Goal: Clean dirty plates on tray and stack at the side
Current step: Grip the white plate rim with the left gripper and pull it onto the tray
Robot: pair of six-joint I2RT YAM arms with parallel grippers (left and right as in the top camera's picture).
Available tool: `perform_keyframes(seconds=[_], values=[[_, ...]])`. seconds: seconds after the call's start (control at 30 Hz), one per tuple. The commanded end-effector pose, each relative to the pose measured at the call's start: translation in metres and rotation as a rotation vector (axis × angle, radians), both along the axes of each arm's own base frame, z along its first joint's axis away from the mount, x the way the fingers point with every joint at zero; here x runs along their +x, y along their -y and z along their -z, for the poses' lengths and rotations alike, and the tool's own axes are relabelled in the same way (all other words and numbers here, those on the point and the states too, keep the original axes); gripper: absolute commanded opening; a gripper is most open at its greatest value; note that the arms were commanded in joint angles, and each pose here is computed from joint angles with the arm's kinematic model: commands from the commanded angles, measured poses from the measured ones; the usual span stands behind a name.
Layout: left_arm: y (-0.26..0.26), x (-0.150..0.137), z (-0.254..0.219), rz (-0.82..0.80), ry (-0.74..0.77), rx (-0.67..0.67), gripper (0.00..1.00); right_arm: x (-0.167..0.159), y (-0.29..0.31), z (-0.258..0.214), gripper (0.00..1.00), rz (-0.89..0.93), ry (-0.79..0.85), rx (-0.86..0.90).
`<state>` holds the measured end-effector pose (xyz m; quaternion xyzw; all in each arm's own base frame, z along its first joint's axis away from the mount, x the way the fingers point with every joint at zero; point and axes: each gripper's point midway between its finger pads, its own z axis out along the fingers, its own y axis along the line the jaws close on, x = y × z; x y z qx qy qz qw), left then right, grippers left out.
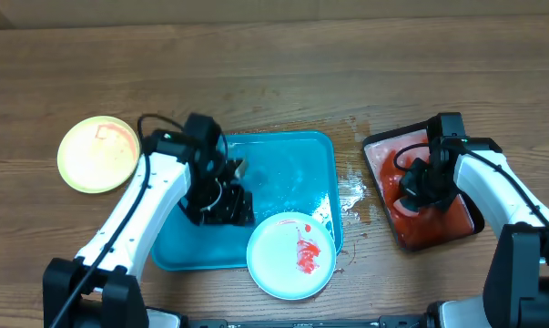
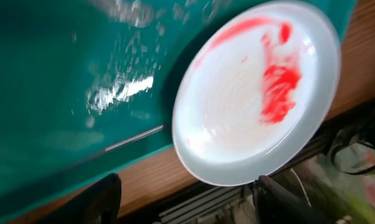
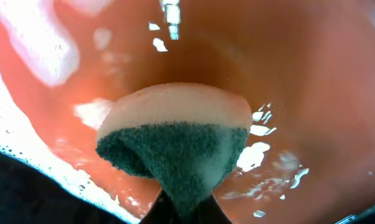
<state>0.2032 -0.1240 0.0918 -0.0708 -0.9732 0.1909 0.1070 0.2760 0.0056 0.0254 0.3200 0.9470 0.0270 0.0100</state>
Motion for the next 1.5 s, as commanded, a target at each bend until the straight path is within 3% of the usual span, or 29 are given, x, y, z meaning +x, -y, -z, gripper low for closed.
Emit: perform_keyframes(seconds=[0.0, 0.13, 0.2, 0.23, 0.33, 0.67, 0.87, 0.97, 1.07, 1.1, 1.23, 1.47], values=[[0.001, -0.022, 0.019, -0.065, -0.104, 0.004, 0.67, 0.007, 0.005, -0.004, 0.04, 0.003, 0.02, -0.012], [0.012, -0.031, 0.037, -0.079, -0.121, -0.076, 0.68, 0.007, 0.005, -0.004, 0.04, 0.003, 0.02, -0.012], [0.016, -0.032, 0.045, -0.093, -0.114, -0.107, 0.78, 0.007, 0.005, -0.004, 0.04, 0.003, 0.02, -0.012], [0.017, -0.033, 0.05, -0.107, -0.114, -0.112, 0.89, 0.007, 0.005, -0.004, 0.04, 0.003, 0.02, -0.012], [0.016, -0.038, 0.066, -0.134, -0.111, -0.11, 1.0, 0.006, 0.005, -0.004, 0.04, 0.003, 0.015, -0.012], [0.03, -0.029, 0.073, -0.134, -0.05, -0.219, 0.99, 0.004, 0.005, -0.004, 0.04, -0.013, 0.009, -0.013], [0.031, -0.025, 0.073, -0.133, -0.029, -0.225, 0.35, 0.004, 0.005, -0.004, 0.04, -0.016, 0.009, -0.013], [0.031, -0.025, 0.073, -0.141, -0.036, -0.223, 0.33, 0.004, 0.005, -0.004, 0.04, -0.016, 0.009, -0.013], [0.031, -0.025, 0.073, -0.142, -0.035, -0.219, 0.11, 0.004, 0.005, -0.004, 0.04, -0.016, 0.009, -0.013], [0.031, -0.025, 0.073, -0.142, -0.036, -0.219, 0.09, 0.004, 0.005, -0.004, 0.04, -0.016, 0.009, -0.013], [0.03, -0.026, 0.074, -0.142, -0.037, -0.214, 0.04, 0.004, 0.005, -0.004, 0.04, -0.016, 0.008, -0.013], [0.024, -0.02, 0.079, -0.187, -0.029, -0.161, 0.04, 0.004, 0.005, -0.004, 0.04, -0.017, 0.008, -0.013]])
